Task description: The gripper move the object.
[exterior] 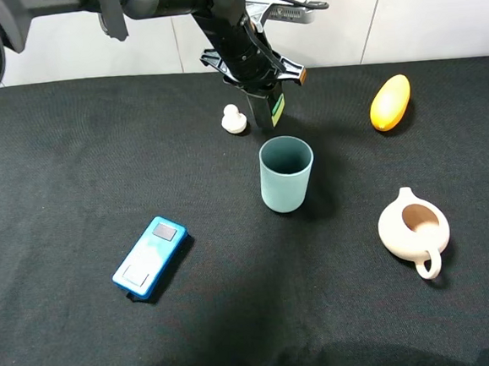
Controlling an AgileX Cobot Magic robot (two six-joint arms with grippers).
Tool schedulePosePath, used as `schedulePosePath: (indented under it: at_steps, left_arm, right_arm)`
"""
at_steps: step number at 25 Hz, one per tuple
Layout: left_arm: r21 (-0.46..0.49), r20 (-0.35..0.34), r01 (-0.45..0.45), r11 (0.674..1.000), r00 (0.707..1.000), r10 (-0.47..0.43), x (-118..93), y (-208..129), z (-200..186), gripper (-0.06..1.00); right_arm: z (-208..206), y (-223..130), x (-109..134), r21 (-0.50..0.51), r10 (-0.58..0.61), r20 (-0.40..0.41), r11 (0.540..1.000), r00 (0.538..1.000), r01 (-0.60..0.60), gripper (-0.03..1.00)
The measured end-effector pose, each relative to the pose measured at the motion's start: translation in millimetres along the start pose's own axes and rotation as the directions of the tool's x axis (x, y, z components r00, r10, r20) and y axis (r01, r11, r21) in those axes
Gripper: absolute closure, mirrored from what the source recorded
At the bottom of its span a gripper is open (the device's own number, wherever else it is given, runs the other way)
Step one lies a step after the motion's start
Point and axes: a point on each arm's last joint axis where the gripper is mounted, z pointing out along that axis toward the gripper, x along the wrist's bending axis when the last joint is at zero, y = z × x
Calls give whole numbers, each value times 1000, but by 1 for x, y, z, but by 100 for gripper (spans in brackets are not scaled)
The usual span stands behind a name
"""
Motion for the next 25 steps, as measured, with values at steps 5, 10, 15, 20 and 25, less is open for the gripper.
schedulePosePath:
  at_steps: [5, 10, 15, 20, 25]
  left_arm:
    - [-10, 1, 0, 1000, 1000, 0, 0, 1, -1, 39]
    - [-10, 1, 0, 1000, 1000, 0, 0, 1, -1, 27]
    - [-10, 1, 0, 1000, 1000, 0, 0, 1, -1, 24]
    - [-11, 2, 0, 1000, 1000, 0, 0, 2, -1, 23]
    - [24, -2, -1, 1000, 1000, 1, -1, 2, -6, 23]
  right_arm:
    - [0, 0, 0, 0, 0, 0, 1000, 1000, 0, 27]
    - [0, 0, 0, 0, 0, 0, 1000, 1000, 0, 27]
    - [0, 0, 0, 0, 0, 0, 1000, 1000, 0, 27]
    - [0, 0, 0, 0, 0, 0, 1000, 1000, 0, 27]
    - [0, 0, 0, 0, 0, 0, 1000, 1000, 0, 27]
